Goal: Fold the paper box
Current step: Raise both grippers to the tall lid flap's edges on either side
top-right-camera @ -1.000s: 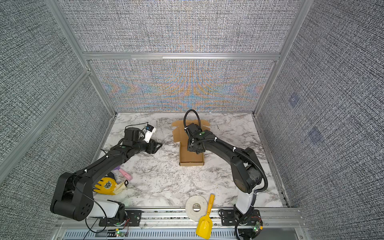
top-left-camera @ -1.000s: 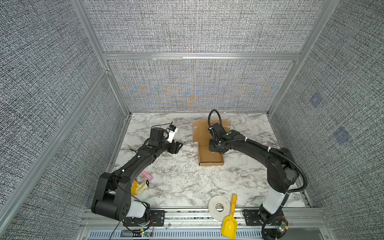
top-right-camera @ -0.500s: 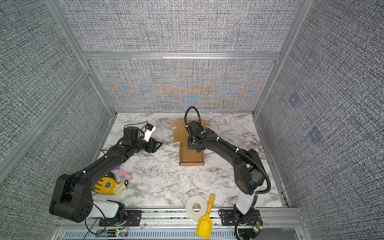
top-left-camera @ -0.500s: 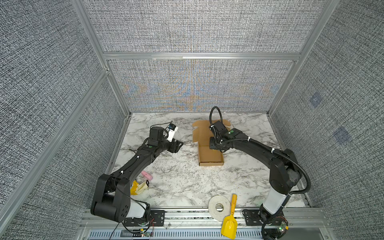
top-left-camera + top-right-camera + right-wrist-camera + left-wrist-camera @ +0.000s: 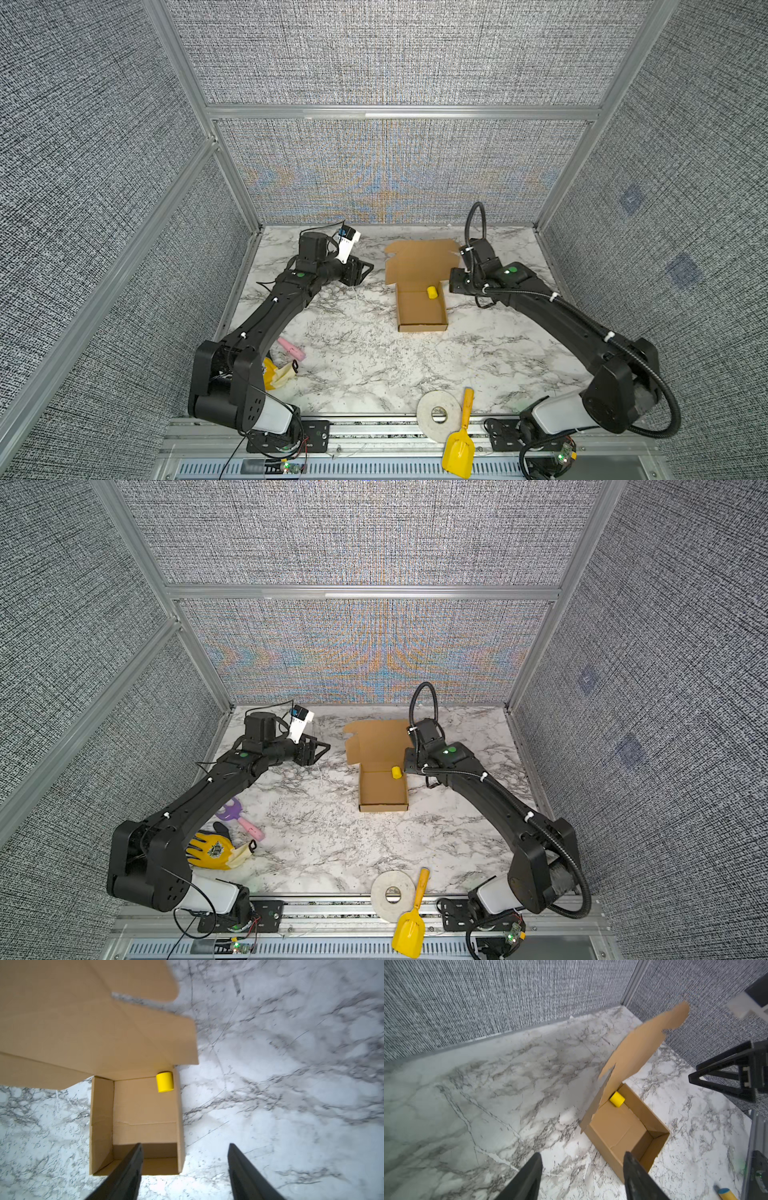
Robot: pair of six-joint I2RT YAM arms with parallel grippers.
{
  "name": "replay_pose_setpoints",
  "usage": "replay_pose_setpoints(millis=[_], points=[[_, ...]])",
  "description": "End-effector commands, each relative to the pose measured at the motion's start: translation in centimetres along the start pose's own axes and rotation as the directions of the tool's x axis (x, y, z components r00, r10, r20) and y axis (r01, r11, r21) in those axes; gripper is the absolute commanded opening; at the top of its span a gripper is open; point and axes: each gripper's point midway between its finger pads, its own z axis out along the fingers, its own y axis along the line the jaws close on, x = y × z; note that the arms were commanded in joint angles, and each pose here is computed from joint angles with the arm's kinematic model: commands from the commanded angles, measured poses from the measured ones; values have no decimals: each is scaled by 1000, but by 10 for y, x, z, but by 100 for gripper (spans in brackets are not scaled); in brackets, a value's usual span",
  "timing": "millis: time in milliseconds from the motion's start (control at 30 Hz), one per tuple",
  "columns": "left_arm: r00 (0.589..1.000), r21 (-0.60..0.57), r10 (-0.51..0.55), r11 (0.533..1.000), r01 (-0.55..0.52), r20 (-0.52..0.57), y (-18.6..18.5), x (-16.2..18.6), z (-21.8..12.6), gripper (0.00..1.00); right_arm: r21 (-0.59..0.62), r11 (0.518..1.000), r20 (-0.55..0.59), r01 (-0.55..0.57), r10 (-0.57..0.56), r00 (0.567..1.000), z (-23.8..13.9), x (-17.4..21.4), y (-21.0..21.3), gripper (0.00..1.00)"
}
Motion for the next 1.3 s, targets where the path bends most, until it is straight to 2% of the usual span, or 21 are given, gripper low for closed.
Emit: replay_pose_setpoints(millis=[0,33,133,267,433,467,567,633,733,867,1067,1167,1267], points=[[999,-14,31,999,-31,22,2,-13,-2,63,-14,994,85,111,-110,990,-8,-29,-14,80],[998,-6,47,999,-47,32,2,-16,0,62,-46,990,102,130,-125,987,-8,-36,-15,84],[996,32,62,997,-64,61,-2,-20,6,60,-166,973,144,160,-137,980,-2,-56,-20,85],[994,111,48,992,-59,95,-12,-21,13,59,-330,897,236,294,-222,946,1,-69,-8,82],[995,179,-20,984,3,93,-22,-15,21,57,-386,812,337,438,-318,886,6,-68,4,77],[996,181,-24,984,8,84,-23,-11,24,57,-378,812,343,445,-324,882,11,-68,2,76],[995,154,-63,987,50,79,-16,-2,30,53,-365,851,299,378,-277,913,31,-68,-17,71],[994,171,-58,984,42,90,-19,0,30,50,-394,868,258,301,-210,943,43,-69,-29,61],[997,218,-50,975,36,62,-29,10,40,49,-464,846,221,262,-176,959,53,-69,-30,53],[998,227,-42,973,29,54,-36,10,51,55,-453,856,199,247,-173,965,62,-69,-33,52],[999,202,-51,978,47,13,-26,12,67,56,-512,829,183,226,-152,971,73,-68,-23,50],[997,224,-73,972,72,-3,-27,13,71,55,-549,806,177,221,-147,973,71,-59,-14,50],[997,242,-75,967,73,-2,-30,12,73,47,-575,778,189,252,-174,967,68,-48,-4,50]])
